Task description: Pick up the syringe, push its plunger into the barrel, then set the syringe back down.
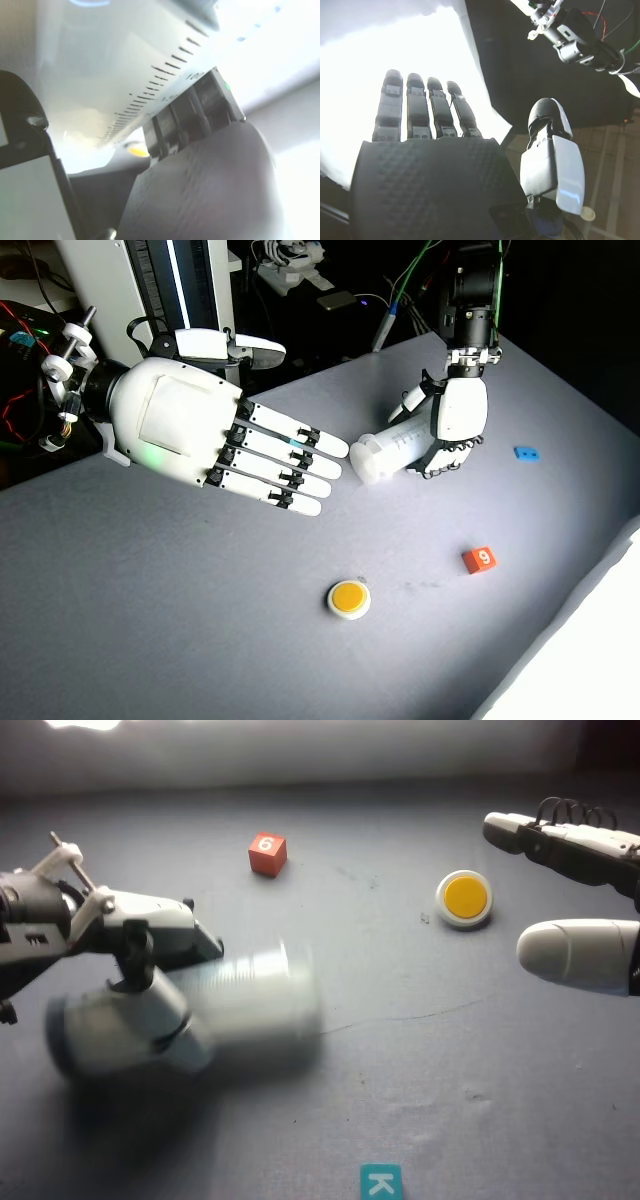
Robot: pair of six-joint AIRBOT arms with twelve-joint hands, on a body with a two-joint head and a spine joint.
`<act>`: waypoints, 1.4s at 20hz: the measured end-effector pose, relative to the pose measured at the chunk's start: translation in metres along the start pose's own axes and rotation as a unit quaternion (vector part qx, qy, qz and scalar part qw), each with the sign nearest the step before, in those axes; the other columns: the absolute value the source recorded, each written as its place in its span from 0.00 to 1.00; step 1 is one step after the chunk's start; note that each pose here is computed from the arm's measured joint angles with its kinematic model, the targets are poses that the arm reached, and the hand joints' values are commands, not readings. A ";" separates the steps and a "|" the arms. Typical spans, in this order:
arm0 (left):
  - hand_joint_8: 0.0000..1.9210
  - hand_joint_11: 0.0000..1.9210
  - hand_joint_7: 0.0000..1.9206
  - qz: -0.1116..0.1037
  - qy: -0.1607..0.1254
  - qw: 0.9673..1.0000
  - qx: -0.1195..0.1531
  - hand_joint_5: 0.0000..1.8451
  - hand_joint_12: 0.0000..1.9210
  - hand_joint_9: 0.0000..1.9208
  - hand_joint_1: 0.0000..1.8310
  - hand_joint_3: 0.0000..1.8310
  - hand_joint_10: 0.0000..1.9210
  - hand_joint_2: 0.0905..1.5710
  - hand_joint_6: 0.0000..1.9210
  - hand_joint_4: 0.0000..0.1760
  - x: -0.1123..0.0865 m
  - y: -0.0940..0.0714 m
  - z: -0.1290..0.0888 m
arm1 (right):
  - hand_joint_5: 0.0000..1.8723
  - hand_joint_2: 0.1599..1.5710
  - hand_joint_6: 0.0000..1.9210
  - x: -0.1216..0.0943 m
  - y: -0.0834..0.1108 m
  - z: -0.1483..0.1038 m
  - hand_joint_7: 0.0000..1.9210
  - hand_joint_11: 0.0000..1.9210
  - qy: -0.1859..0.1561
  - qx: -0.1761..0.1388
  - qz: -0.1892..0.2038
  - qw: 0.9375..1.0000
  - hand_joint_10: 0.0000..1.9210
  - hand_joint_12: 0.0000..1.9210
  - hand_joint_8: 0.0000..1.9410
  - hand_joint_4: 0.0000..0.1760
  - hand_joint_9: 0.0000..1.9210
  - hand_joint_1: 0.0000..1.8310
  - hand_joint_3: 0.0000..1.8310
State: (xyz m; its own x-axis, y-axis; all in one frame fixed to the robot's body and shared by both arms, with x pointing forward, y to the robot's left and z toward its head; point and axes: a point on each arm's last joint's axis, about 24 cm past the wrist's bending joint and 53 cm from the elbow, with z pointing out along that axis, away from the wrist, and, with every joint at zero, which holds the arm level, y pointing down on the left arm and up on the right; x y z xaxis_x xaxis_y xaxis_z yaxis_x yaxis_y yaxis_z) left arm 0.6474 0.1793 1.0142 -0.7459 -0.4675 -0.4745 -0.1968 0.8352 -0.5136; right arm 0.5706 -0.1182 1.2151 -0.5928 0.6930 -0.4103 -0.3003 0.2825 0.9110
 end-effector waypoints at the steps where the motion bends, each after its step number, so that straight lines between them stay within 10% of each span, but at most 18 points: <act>1: 0.00 0.00 0.00 0.002 -0.004 1.000 0.000 0.00 0.10 0.00 0.33 0.00 0.00 0.48 0.00 0.00 -0.004 0.001 0.001 | 0.00 0.66 0.00 0.000 0.000 0.000 0.00 0.00 0.000 0.000 0.000 1.000 0.00 0.00 0.00 0.00 0.00 0.00 0.00; 11: 0.00 0.00 0.00 0.008 -0.006 1.000 -0.005 0.00 0.10 0.00 0.33 0.00 0.00 0.44 0.00 0.00 -0.004 0.004 -0.006 | 0.00 0.66 0.00 -0.003 0.006 0.002 0.00 0.00 -0.007 -0.016 -0.008 1.000 0.00 0.00 0.00 0.00 0.00 0.00 0.00; 14: 0.00 0.00 0.00 0.042 -0.033 0.998 0.023 0.00 0.07 0.00 0.33 0.00 0.00 0.45 0.00 0.00 -0.023 -0.011 -0.015 | 0.00 0.66 0.00 -0.008 0.012 0.003 0.00 0.00 -0.014 -0.028 -0.010 0.999 0.00 0.00 0.00 0.00 0.00 0.00 0.00; 17: 0.00 0.00 0.00 0.110 -0.066 0.987 0.093 0.00 0.10 0.00 0.34 0.00 0.00 0.46 0.00 0.00 -0.042 -0.046 -0.031 | 0.00 0.66 0.00 -0.010 0.019 0.004 0.00 0.00 -0.020 -0.042 -0.016 0.999 0.00 0.00 0.00 0.00 0.00 0.00 0.00; 19: 0.00 0.00 0.01 0.169 -0.080 0.970 0.155 0.00 0.14 0.02 0.33 0.00 0.00 0.46 0.00 0.00 -0.046 -0.072 -0.045 | 0.00 0.66 0.00 -0.011 0.023 0.005 0.00 0.00 -0.024 -0.048 -0.034 0.998 0.00 0.00 0.00 0.00 0.00 0.00 0.00; 23: 0.01 0.00 0.03 0.277 -0.090 0.915 0.278 0.00 0.11 0.03 0.25 0.00 0.01 0.47 0.00 0.00 -0.043 -0.109 -0.083 | 0.00 0.65 0.00 -0.010 0.018 0.005 0.00 0.00 -0.022 -0.039 -0.079 0.996 0.00 0.00 0.00 0.00 0.00 0.00 0.00; 24: 0.01 0.00 0.07 0.287 -0.090 0.907 0.296 0.04 0.13 0.06 0.21 0.01 0.01 0.49 0.01 0.00 -0.042 -0.113 -0.091 | 0.00 0.65 0.00 -0.010 0.017 0.005 0.00 0.00 -0.021 -0.037 -0.079 0.996 0.00 0.00 0.00 0.00 0.00 0.00 0.00; 25: 0.02 0.00 0.21 0.301 -0.085 0.890 0.331 0.17 0.36 0.18 0.17 0.00 0.04 0.51 0.03 0.00 -0.036 -0.119 -0.108 | 0.02 0.65 0.01 -0.010 0.016 0.005 0.01 0.00 -0.020 -0.036 -0.079 0.996 0.00 0.00 0.00 0.00 0.00 0.00 0.00; 26: 0.29 0.06 0.25 0.315 -0.079 0.876 0.356 0.27 0.75 0.15 0.14 0.00 0.56 0.53 0.11 0.00 -0.029 -0.121 -0.120 | 0.09 0.67 0.01 -0.009 0.016 0.006 0.09 0.03 -0.020 -0.037 -0.079 0.996 0.01 0.02 0.01 0.00 0.05 0.00 0.00; 27: 0.84 0.24 0.28 0.339 -0.069 0.853 0.390 0.23 0.95 0.27 0.16 0.00 0.91 0.56 0.74 0.00 -0.019 -0.124 -0.138 | 0.29 0.74 0.14 -0.008 0.018 0.007 0.31 0.08 -0.021 -0.041 -0.077 0.996 0.16 0.37 0.13 0.00 0.25 0.01 0.00; 28: 0.97 0.36 0.31 0.351 -0.063 0.841 0.406 0.24 0.99 0.34 0.18 0.00 0.98 0.58 0.95 0.00 -0.013 -0.124 -0.148 | 0.32 0.75 0.40 -0.008 0.019 0.006 0.36 0.12 -0.022 -0.044 -0.077 0.996 0.44 0.65 0.39 0.00 0.28 0.01 0.00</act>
State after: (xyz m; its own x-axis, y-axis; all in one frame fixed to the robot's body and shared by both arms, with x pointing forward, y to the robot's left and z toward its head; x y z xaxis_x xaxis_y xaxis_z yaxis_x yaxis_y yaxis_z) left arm 0.5876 0.1245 1.1900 -0.4123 -0.0115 -0.9110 0.8027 0.4684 -0.3692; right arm 0.5746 -0.1146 1.2357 -0.5017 0.6753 -0.5407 -0.4509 0.3292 0.8296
